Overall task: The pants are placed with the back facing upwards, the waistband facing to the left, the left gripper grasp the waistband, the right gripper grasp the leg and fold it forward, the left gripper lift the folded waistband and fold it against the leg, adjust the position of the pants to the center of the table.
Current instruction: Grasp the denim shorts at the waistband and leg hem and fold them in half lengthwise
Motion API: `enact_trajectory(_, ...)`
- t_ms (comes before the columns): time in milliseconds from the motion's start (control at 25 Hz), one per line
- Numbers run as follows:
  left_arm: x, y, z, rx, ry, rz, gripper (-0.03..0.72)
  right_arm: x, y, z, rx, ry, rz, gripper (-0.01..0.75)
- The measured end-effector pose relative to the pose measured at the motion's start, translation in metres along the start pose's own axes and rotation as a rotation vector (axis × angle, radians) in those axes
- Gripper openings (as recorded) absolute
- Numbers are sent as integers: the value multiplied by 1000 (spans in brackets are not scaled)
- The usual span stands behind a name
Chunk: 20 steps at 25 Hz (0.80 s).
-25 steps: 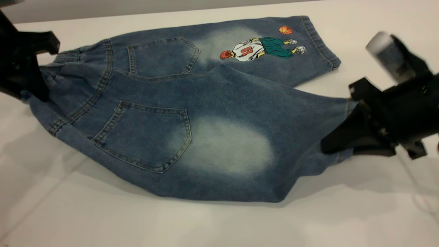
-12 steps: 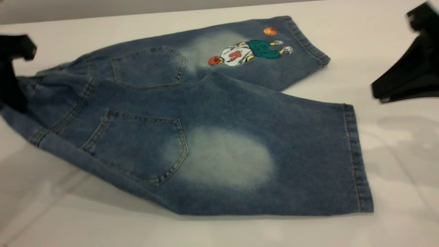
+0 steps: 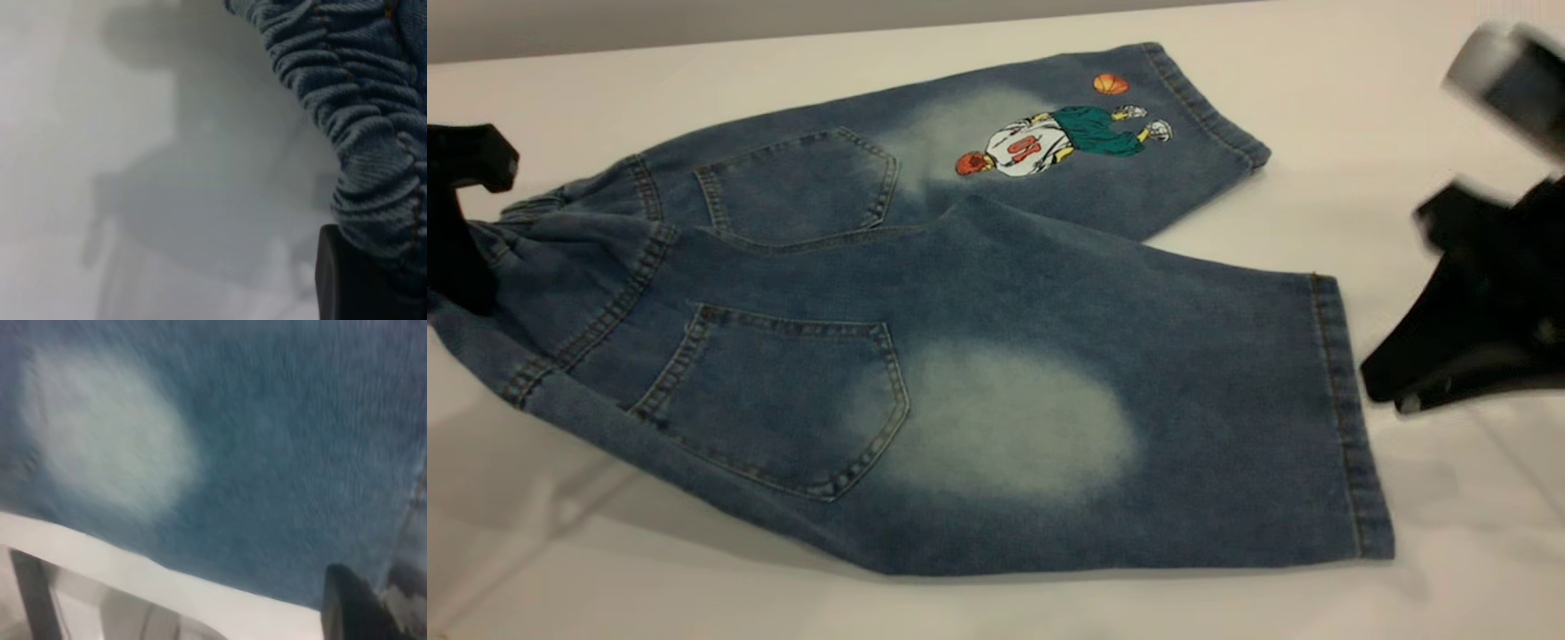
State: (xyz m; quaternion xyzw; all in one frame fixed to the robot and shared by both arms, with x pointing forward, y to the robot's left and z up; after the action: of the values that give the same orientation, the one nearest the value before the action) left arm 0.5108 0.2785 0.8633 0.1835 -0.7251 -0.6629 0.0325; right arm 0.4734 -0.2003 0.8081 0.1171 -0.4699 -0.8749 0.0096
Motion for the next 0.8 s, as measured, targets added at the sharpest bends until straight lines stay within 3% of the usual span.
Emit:
enact_trajectory(240,0,0,0,1,0,-2,160,23,-33,-1,36,62,136,382)
enact_trajectory(400,0,0,0,1,0,-1,160,23,-37,1,36,93,135,529)
enact_trajectory(520,0,0,0,1,-2,0,160,20,-37,-3,67,99,114,566)
enact_trajectory(800,0,0,0,0,-6,1,160,13,-36,-15,148,84,73,573)
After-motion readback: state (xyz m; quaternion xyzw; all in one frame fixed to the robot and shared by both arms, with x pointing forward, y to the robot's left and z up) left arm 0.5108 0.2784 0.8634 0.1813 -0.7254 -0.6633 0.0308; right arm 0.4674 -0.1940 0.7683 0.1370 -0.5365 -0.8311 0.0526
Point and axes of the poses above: a point on each arm's last joint axis where the gripper is mounted, y pointing back along that axis away from the gripper, z along the wrist's bending axis when the last joint is at zero, x = y × z, the point moved 6 cm from there along -y, pointing out along that axis toward the gripper, and after that the axes turned 11 degrees about y, right-handed, at the moved point
